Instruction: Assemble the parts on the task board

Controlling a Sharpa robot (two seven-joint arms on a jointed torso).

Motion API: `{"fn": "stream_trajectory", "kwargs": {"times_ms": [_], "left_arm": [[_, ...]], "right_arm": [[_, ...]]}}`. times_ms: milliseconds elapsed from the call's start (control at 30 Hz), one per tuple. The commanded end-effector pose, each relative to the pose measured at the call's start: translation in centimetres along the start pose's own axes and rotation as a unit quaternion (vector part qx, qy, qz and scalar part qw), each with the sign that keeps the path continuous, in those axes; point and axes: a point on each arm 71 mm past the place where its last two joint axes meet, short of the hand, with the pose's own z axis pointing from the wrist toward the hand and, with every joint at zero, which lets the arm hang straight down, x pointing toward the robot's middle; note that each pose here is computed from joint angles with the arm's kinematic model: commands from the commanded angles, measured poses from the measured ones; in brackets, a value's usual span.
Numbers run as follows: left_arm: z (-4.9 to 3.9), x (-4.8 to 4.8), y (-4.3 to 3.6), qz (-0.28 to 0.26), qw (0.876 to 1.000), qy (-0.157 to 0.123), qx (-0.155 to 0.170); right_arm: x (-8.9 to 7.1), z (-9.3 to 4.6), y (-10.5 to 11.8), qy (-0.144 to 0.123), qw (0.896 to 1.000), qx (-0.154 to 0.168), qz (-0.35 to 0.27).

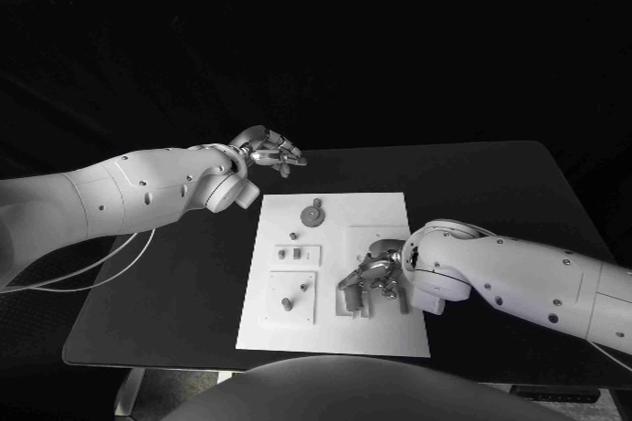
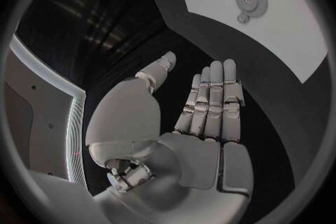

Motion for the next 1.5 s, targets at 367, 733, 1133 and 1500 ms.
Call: {"fn": "stream_trajectory", "kwargs": {"times_ms": [367,733,1133,1500], "left_arm": [[0.08,0.23,-0.19,-0.003,1.0,0.008,0.002],[0.1,0.23,-0.16,0.004,1.0,0.007,-0.001],[0.1,0.23,-0.14,0.004,1.0,0.007,-0.002],[0.11,0.21,-0.12,0.004,1.0,0.006,-0.004]], "right_arm": [[0.3,0.42,0.34,0.011,1.0,0.0,-0.014],[0.45,0.77,0.34,0.018,1.0,0.003,-0.018],[0.74,0.94,0.38,0.026,0.999,0.004,-0.025],[0.67,1.02,0.41,0.02,0.999,0.006,-0.034]]}}
